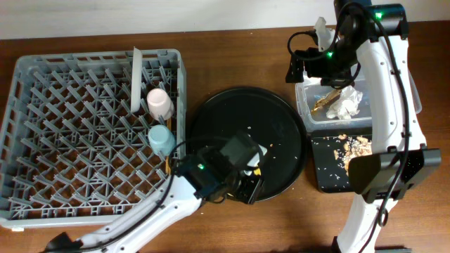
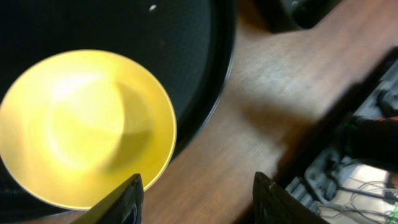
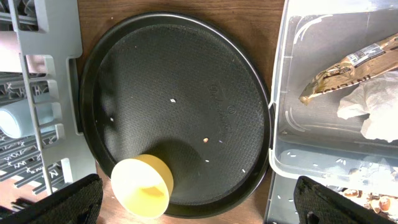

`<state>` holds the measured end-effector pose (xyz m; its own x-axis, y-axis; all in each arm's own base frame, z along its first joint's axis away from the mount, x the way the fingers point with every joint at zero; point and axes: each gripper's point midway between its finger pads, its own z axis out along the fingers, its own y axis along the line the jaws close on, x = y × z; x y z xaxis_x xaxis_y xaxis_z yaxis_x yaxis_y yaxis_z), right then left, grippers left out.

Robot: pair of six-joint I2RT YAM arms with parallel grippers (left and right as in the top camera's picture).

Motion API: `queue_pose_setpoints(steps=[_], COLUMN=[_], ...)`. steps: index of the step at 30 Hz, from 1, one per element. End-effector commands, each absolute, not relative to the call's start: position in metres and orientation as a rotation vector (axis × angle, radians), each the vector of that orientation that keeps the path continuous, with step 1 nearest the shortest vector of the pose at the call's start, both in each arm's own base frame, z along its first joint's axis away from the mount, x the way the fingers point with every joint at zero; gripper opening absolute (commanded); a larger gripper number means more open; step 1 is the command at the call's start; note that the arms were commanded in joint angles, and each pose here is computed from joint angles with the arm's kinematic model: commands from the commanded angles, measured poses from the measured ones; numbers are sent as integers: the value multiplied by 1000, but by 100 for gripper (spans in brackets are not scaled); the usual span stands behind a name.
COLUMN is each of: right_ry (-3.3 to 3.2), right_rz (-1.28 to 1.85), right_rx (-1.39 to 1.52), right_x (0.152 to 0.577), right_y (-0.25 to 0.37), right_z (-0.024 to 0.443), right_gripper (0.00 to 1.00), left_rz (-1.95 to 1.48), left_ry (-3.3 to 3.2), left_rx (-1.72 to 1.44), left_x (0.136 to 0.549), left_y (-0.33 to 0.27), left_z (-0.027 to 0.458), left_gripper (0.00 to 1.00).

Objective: Sort waste into correct bins and load items into the dishwasher rack
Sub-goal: 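Grasp the yellow bowl on the tray with the left gripper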

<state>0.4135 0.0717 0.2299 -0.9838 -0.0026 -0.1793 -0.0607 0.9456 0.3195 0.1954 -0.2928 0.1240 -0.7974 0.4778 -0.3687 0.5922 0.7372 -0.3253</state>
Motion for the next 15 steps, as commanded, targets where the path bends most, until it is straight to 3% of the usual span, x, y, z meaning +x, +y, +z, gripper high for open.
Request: queue_pose_setpoints(steps=[1, 6, 7, 8, 12, 15], right_ry=[2902, 2902, 2902, 2902, 2902, 2902], right_rz=[493, 493, 493, 493, 493, 493], right_rx=[-67, -67, -67, -67, -67, -67], right_x=[414, 414, 414, 414, 414, 414], right_y=[74, 74, 74, 74, 74, 74], right_z=[236, 236, 236, 236, 236, 236], right_gripper=[98, 99, 99, 99, 99, 99], left_rz=[-499, -391, -369, -342, -288, -272], left_ry=[2720, 2810, 2823, 2821, 2792, 2663], left_rx=[829, 870, 872, 868, 871, 783], left_x=[199, 200, 200, 202, 209, 237], left_y=[-299, -307, -305, -303, -299, -298], left_z=[89, 30, 24, 22, 24, 92], left_gripper=[49, 33, 24, 8, 0, 0])
